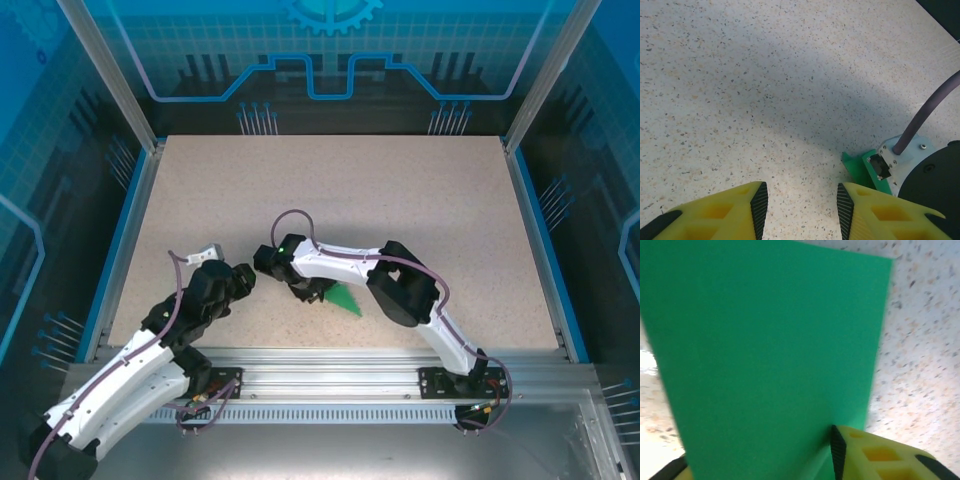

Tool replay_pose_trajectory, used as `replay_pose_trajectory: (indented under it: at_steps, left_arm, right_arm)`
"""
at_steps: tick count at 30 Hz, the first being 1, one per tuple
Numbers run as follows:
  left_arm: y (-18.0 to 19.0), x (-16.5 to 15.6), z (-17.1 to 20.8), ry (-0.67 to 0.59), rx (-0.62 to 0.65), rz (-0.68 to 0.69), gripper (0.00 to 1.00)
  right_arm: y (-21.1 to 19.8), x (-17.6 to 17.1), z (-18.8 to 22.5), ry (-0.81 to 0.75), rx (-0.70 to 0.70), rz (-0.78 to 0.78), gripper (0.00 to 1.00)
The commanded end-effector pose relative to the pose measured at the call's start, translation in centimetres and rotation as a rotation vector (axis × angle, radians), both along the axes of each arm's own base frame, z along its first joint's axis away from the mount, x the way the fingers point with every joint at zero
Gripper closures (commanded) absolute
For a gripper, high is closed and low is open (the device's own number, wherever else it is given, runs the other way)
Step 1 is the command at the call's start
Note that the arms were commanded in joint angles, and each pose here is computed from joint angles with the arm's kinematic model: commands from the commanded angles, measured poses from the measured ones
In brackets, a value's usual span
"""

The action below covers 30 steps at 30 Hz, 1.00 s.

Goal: Fold a paper plane with a square sheet of paper (pick it up from the middle)
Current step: Turn over the paper at the center of the table.

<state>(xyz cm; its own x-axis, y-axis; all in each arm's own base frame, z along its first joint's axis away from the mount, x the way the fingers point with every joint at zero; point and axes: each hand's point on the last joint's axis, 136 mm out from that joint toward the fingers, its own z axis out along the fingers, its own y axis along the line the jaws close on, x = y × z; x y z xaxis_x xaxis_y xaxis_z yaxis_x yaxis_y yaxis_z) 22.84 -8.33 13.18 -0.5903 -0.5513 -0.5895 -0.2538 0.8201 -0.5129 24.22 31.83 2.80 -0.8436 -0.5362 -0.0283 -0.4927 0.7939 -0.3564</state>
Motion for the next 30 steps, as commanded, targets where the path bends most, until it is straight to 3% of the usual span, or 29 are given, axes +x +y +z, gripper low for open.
replay_pose_trajectory:
  at_steps: [1,8,14,16,20,23,26,30]
  left_arm:
    - [0.1,-0.3,-0.9,0.024,-0.005,0.007,0.55]
    - [-1.3,-0.1,-1.2,0.045,-0.039,-0.048,0.53]
    - [-4.0,0.4,-1.4,0.078,-0.079,-0.17,0.52]
    - [-5.4,0.5,-1.6,0.096,-0.1,-0.23,0.52]
    - [-8.3,0.6,-2.3,0.16,-0.178,-0.335,0.51]
    - [-9.7,0.4,-3.5,0.223,-0.23,-0.373,0.51]
    - [-10.5,0.3,-4.6,0.278,-0.24,-0.39,0.51]
    - [-11.4,0.2,-5.6,0.326,-0.223,-0.406,0.51]
  right_arm:
    - [1.4,-0.4,2.2,0.02,0.141,-0.008,0.54]
    - [1.3,-0.9,6.6,0.015,0.407,0.018,0.23]
    - [-1.8,-1.5,8.9,0.033,0.624,-0.024,0.21]
    - [-2.5,-2.1,9.2,0.078,0.725,-0.023,0.27]
    - [-3.3,-3.6,8.5,0.176,0.874,-0.03,0.59]
    - [-3.1,-4.8,7.6,0.243,0.906,-0.003,0.73]
    - [-2.5,-5.0,6.5,0.279,0.926,-0.013,0.81]
    - [-2.2,-4.3,4.8,0.288,0.897,-0.035,0.84]
